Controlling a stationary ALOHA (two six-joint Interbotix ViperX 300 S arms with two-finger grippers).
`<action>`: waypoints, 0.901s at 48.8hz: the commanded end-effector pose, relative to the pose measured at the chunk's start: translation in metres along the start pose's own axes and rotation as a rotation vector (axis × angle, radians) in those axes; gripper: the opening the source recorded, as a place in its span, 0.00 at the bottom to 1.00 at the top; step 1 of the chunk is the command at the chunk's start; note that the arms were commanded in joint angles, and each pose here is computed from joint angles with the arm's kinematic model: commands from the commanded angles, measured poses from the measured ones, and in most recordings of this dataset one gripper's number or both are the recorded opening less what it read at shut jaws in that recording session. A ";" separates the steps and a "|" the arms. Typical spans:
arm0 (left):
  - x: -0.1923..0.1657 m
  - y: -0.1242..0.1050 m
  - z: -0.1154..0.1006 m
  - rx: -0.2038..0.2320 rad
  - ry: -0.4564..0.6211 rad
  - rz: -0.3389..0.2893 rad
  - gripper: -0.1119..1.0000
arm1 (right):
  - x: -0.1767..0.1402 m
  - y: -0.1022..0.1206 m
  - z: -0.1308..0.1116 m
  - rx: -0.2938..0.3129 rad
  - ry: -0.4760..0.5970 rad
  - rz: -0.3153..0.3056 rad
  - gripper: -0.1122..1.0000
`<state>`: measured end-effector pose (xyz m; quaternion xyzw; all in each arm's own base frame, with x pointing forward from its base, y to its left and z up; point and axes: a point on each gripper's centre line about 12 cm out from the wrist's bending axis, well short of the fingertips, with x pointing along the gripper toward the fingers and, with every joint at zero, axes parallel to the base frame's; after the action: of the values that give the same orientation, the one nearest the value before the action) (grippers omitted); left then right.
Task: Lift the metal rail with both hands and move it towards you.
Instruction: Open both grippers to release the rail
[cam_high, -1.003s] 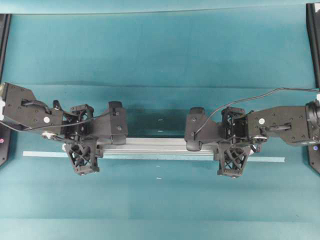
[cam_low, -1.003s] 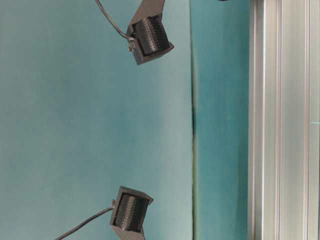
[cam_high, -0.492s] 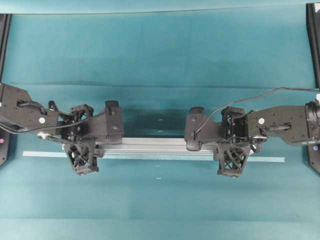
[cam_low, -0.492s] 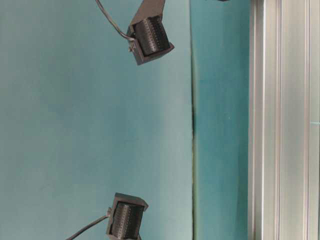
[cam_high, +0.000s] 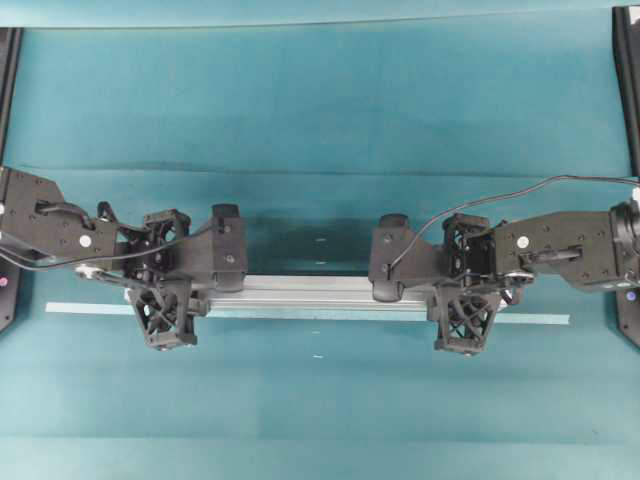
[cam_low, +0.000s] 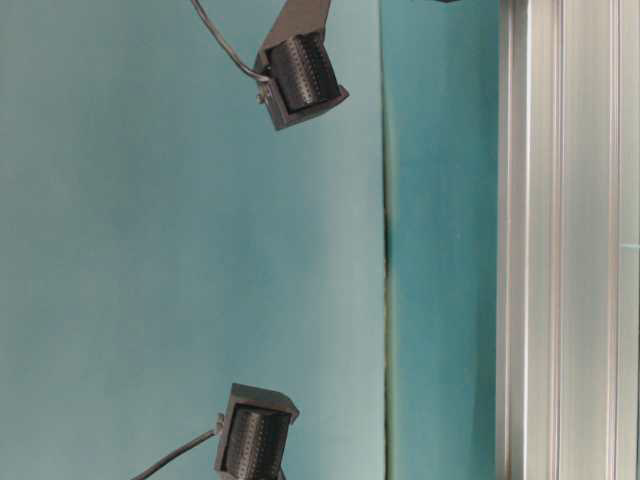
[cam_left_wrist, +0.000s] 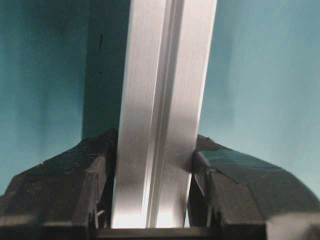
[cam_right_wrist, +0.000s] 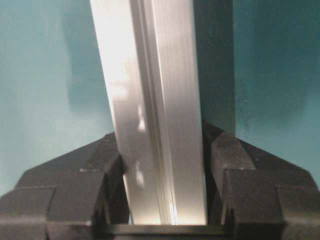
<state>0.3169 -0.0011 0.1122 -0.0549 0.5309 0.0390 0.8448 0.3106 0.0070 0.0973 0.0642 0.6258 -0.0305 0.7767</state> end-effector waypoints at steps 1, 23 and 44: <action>-0.001 0.003 0.007 -0.025 -0.032 -0.001 0.38 | 0.005 0.000 0.005 0.038 -0.007 0.010 0.47; -0.001 0.004 0.004 -0.024 -0.025 0.000 0.38 | 0.005 0.002 0.003 0.065 0.019 0.025 0.79; -0.006 0.005 0.003 -0.021 -0.034 0.001 1.00 | 0.003 0.005 0.010 0.100 0.002 0.044 0.93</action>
<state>0.3152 0.0050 0.1130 -0.0626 0.5244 0.0476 0.8478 0.3181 0.0096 0.0958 0.1152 0.6267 -0.0459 0.7694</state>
